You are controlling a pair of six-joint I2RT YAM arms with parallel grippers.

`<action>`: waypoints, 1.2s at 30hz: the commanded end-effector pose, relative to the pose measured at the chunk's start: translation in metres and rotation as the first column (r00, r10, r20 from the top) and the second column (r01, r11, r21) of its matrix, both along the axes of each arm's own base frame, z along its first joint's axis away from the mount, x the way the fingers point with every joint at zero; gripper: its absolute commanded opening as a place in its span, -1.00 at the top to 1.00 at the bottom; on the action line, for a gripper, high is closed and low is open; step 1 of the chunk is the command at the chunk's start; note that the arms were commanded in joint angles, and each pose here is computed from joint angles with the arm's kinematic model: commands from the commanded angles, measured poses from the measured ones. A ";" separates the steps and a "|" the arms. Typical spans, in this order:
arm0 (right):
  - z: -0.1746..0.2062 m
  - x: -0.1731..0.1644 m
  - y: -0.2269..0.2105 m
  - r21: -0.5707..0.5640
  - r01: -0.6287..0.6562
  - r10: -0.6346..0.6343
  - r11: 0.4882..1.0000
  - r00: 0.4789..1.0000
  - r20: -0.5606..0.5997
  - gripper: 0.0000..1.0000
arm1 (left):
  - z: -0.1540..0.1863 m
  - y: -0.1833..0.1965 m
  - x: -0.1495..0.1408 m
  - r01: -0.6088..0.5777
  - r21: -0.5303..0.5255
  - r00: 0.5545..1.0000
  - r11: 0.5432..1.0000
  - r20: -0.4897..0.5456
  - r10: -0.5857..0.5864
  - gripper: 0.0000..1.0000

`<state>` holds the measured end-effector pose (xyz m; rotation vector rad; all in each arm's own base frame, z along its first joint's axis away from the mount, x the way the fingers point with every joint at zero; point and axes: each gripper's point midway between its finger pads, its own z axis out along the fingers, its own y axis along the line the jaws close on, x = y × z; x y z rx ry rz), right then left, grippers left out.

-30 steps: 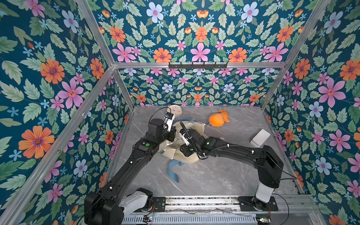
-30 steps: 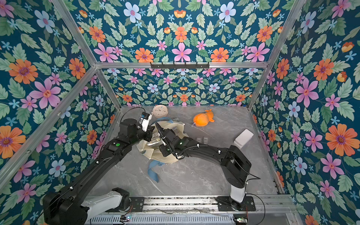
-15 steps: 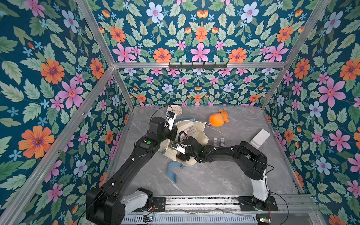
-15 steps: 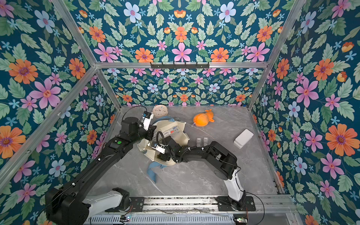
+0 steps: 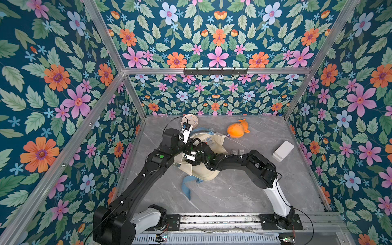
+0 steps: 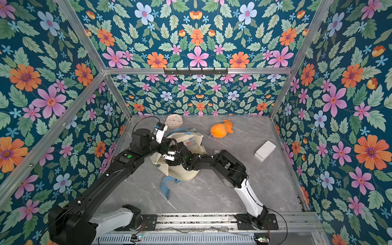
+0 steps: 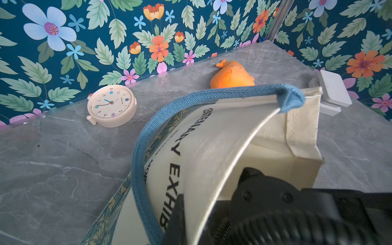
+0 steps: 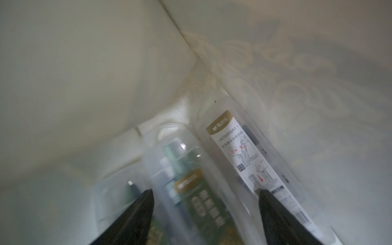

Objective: Take out the compass set from the canvas bag
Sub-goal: Pick up the compass set from the canvas bag.

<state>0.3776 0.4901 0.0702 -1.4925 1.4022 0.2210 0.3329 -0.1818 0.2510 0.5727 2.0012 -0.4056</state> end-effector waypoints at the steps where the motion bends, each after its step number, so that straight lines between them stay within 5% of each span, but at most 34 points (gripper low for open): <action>1: -0.029 0.006 -0.012 -0.077 0.042 -0.047 0.996 0.997 -0.064 -0.68 | 0.002 -0.005 -0.002 0.031 -0.020 0.999 0.999 0.012 -0.031 1.00; 8: -0.054 0.011 -0.026 -0.210 0.135 -0.179 0.968 0.962 -0.207 -0.50 | 0.002 -0.002 -0.002 0.016 -0.014 1.000 1.000 0.022 -0.015 1.00; 20: -0.036 -0.011 -0.055 -0.333 0.297 -0.430 0.895 0.771 -0.470 -0.06 | 0.000 0.003 -0.001 -0.005 0.003 0.999 1.000 0.035 0.005 1.00; 36: 0.012 -0.017 -0.058 -0.325 0.360 -0.484 0.875 0.685 -0.544 0.13 | -0.001 0.006 0.001 -0.018 0.019 0.999 1.000 0.038 0.017 1.00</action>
